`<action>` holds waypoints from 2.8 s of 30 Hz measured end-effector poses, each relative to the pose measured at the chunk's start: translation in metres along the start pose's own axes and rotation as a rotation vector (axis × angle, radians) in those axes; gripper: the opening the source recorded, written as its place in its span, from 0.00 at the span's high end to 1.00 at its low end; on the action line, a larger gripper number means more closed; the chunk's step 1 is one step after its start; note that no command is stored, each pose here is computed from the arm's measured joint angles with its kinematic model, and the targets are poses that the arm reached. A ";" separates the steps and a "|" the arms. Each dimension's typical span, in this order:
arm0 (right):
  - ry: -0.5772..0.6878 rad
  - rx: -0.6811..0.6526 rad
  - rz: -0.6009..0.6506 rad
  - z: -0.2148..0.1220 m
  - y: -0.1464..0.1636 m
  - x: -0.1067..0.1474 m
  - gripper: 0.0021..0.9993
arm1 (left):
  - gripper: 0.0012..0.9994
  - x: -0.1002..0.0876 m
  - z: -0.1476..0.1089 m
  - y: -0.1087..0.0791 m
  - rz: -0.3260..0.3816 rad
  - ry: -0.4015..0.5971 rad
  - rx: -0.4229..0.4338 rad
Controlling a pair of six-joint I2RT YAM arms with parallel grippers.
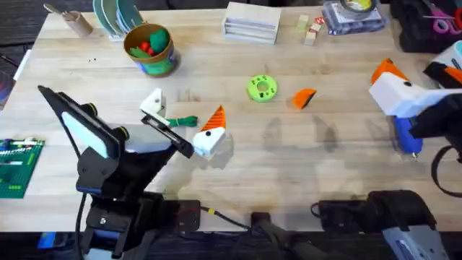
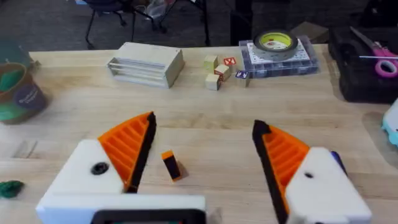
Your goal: Pick up the gripper from the table and insert it into the empty holder that is missing its gripper. Then pick up a screw, insert it into the mounting hole, and use the screwdriver to tighten it. Finally, clean up the table by picking up the vegetable and placing it into the bucket.
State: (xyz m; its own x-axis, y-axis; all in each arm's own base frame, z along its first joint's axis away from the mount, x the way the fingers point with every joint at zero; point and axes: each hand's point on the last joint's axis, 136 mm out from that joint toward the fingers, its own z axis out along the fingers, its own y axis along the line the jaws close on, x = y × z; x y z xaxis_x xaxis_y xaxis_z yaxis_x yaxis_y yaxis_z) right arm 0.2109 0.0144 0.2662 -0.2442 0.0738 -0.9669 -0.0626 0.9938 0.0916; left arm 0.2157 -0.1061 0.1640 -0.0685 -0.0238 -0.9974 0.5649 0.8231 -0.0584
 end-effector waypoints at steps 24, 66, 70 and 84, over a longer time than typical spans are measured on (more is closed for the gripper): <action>0.000 0.000 0.000 0.000 0.000 0.000 0.01 | 0.01 0.006 -0.024 -0.088 -0.016 0.033 0.539; 0.834 -0.290 -0.296 0.122 0.037 0.145 0.01 | 0.01 0.006 -0.027 -0.092 -0.016 0.034 0.565; 0.819 -0.289 -0.299 0.134 0.037 0.147 0.07 | 0.01 0.006 -0.027 -0.092 -0.016 0.034 0.565; 0.830 -0.329 -0.286 0.138 0.044 0.154 0.22 | 0.01 0.006 -0.027 -0.092 -0.016 0.034 0.565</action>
State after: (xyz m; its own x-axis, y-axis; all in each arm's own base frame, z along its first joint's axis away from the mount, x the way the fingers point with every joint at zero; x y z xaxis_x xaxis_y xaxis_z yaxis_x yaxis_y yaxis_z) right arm 0.3045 0.0806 0.0884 -0.7814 -0.3788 -0.4958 -0.4669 0.8821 0.0619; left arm 0.1413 -0.1667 0.1644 -0.1018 -0.0077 -0.9948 0.9153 0.3911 -0.0967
